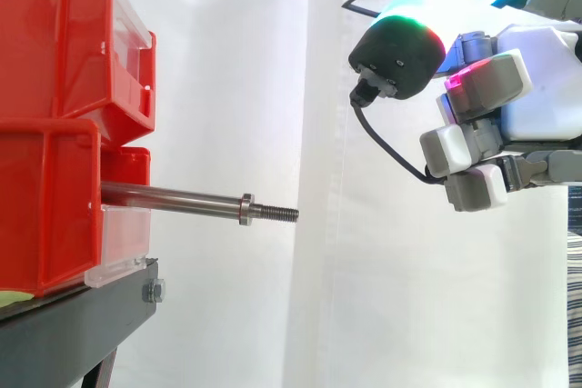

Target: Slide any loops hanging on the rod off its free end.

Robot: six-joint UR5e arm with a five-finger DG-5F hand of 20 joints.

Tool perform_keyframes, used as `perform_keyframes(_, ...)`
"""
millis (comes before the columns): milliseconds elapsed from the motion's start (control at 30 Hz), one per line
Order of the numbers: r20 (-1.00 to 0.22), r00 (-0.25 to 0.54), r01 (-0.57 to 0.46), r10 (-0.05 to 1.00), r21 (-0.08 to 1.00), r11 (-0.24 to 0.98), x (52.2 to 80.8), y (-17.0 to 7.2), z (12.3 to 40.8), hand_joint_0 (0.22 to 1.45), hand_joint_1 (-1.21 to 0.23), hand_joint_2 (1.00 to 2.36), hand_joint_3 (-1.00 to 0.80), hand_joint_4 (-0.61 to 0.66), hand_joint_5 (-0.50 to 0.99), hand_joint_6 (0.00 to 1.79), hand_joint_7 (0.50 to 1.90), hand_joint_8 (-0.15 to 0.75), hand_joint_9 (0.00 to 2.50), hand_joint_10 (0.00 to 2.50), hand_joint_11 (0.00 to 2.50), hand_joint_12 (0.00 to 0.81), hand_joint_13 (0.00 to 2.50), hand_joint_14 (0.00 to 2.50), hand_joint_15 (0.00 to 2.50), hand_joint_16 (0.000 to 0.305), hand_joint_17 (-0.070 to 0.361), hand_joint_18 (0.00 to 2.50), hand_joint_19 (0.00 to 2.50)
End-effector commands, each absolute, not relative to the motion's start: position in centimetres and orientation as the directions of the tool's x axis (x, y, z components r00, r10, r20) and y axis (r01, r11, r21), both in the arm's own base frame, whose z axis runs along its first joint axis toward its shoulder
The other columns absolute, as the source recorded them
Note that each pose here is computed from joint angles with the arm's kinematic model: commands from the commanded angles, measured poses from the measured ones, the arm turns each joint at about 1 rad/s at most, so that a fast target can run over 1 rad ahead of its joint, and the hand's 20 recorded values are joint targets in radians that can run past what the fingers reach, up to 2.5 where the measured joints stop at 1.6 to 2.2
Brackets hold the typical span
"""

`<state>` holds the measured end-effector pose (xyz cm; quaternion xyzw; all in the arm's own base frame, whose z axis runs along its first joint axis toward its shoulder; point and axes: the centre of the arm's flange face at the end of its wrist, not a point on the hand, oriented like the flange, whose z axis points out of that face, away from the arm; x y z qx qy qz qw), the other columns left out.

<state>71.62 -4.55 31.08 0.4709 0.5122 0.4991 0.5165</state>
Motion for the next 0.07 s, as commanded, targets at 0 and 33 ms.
perform_keyframes(0,-0.059,-0.023,-0.032,0.998,0.998,0.059,71.63,-4.55,31.01,0.60,-0.78,1.01,-0.04,-0.08,-0.12,0.90,1.07,0.363,1.26,0.01,0.66,0.372,1.03,0.01,0.41,0.056,0.125,0.94,0.65)
perform_keyframes(33,-0.059,-0.023,-0.033,0.998,0.998,0.058,71.65,-4.55,31.02,0.60,-0.78,1.01,-0.04,-0.08,-0.12,0.90,1.08,0.362,1.26,0.01,0.65,0.371,1.03,0.01,0.40,0.056,0.125,0.94,0.65)
